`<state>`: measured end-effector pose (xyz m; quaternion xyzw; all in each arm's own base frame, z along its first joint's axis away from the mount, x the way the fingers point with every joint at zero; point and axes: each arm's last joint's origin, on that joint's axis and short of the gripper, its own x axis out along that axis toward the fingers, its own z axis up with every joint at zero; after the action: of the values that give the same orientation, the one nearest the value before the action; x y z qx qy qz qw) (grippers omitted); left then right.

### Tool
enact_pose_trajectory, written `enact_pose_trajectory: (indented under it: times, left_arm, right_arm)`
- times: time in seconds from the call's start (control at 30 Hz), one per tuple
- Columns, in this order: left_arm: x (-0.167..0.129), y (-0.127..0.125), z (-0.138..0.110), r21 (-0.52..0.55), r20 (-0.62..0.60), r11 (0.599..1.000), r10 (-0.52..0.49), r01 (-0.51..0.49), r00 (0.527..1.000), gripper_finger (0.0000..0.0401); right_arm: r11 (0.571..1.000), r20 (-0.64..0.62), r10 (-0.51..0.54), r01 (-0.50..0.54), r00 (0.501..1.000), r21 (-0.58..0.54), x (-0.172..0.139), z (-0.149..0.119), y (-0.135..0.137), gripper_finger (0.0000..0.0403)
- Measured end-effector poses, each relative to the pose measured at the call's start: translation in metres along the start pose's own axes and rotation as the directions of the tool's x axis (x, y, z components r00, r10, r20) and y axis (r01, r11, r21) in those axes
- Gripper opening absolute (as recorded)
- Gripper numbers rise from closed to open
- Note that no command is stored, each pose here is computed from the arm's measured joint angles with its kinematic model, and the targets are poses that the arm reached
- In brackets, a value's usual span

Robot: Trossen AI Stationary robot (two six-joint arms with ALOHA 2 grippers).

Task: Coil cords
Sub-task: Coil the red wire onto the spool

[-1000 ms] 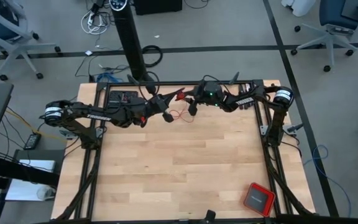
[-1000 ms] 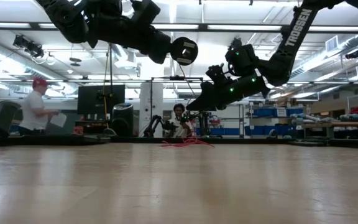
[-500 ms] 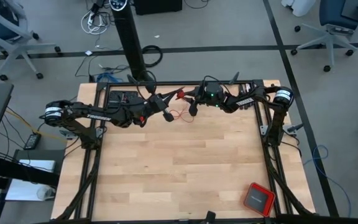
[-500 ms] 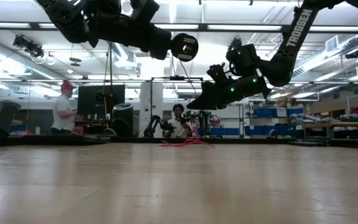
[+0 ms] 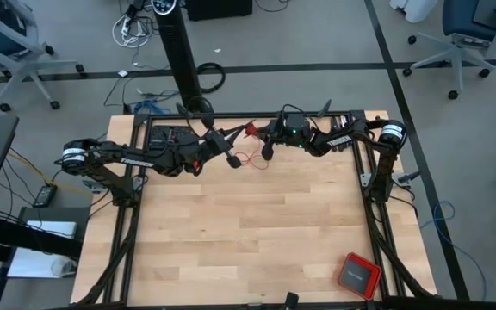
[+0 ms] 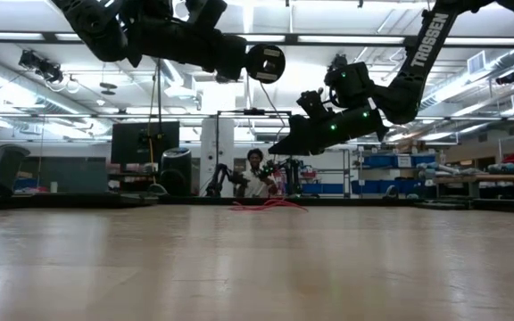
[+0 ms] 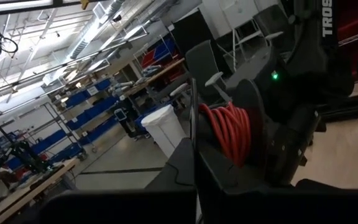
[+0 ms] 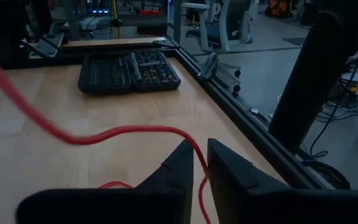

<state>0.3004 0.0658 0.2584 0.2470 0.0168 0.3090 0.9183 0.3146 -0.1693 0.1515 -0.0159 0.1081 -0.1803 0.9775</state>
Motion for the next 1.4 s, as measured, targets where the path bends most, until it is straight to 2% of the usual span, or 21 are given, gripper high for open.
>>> enact_pose_trajectory:
  times: [0.17,0.37,0.6,0.83,1.03,1.2,1.4]
  left_arm:
    - [0.000,0.000,0.000,0.001,-0.001,1.000,0.000,0.000,1.000,0.0000]
    - [0.000,-0.002,-0.004,0.025,-0.038,1.000,-0.017,0.018,0.999,0.0000]
    - [0.000,-0.004,-0.009,0.147,-0.098,0.988,-0.021,0.036,0.995,0.0000]
    - [0.000,-0.007,-0.019,0.198,-0.168,0.972,-0.097,0.130,0.981,0.0000]
    - [0.005,-0.003,-0.026,0.145,-0.228,0.963,-0.191,0.227,0.955,0.0000]
    - [0.009,0.001,-0.025,0.099,-0.252,0.970,-0.192,0.223,0.948,0.0000]
    - [0.009,0.001,-0.027,0.104,-0.276,0.968,-0.194,0.230,0.941,0.0000]
  right_arm:
    - [1.000,-0.009,0.005,-0.005,1.000,0.001,0.000,-0.001,0.000,0.0007]
    - [0.999,-0.063,-0.034,0.035,0.997,0.014,-0.007,0.003,-0.007,0.0004]
    - [0.992,-0.061,-0.130,0.130,0.990,0.004,-0.035,0.015,-0.019,0.0002]
    - [0.979,-0.028,-0.202,0.202,0.979,0.009,-0.065,0.033,-0.028,0.0001]
    - [0.978,-0.009,-0.208,0.208,0.978,0.009,-0.080,0.049,-0.028,0.0001]
    - [0.978,0.003,-0.209,0.209,0.978,0.008,-0.085,0.055,-0.027,0.0001]
    - [0.980,0.025,-0.199,0.199,0.980,0.005,-0.090,0.062,-0.023,0.0000]
